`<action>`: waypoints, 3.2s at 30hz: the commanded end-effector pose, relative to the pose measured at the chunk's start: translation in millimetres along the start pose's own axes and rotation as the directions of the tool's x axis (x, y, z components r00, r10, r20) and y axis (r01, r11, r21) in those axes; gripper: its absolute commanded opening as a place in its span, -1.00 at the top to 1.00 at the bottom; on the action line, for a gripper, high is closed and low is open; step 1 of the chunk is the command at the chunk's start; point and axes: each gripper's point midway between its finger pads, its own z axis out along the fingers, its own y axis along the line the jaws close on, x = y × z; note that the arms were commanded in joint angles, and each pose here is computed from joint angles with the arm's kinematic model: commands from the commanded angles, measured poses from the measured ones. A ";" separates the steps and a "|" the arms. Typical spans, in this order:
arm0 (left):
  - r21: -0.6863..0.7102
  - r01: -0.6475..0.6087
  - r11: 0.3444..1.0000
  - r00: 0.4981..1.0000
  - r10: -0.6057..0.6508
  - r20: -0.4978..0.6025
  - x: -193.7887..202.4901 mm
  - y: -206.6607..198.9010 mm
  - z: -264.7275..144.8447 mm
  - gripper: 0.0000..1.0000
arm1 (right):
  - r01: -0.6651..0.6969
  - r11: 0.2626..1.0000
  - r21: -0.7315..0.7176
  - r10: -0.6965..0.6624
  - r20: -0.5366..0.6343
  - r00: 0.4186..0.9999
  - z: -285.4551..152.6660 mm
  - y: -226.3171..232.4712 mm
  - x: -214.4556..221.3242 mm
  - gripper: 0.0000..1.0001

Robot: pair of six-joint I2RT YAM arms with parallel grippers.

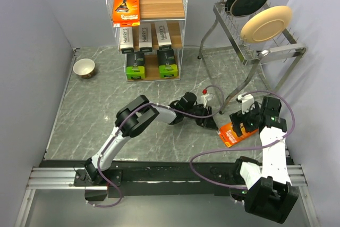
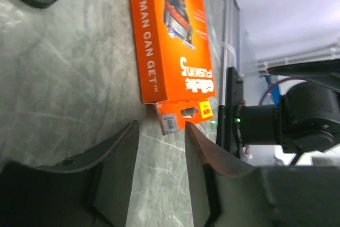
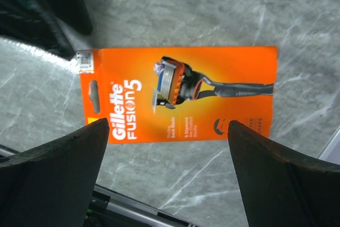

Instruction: Place and organize the shaving razors onto the shelf

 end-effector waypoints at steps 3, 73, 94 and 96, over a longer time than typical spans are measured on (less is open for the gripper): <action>0.093 0.024 0.995 0.999 -0.022 -0.024 8.0 -13.6 12.1 0.17 | 0.039 0.999 -0.024 -0.039 0.019 0.999 -12.1 12.5 -1.8 -1.00; -0.023 0.998 -0.054 -0.027 -0.767 0.641 34.5 4.7 -259.1 0.99 | -0.845 0.193 -0.500 0.770 -0.457 0.446 92.1 275.7 -164.6 -0.61; -0.022 0.988 -0.152 -0.108 -0.790 0.603 6.1 -19.0 -243.2 0.99 | -0.934 0.173 -0.314 0.873 -0.390 0.293 122.4 219.1 -138.1 -0.40; -0.023 0.986 -0.164 -0.116 -0.783 0.611 8.2 -14.8 -243.2 0.99 | -0.925 0.164 -0.343 0.865 -0.401 0.302 116.8 221.3 -145.2 -0.39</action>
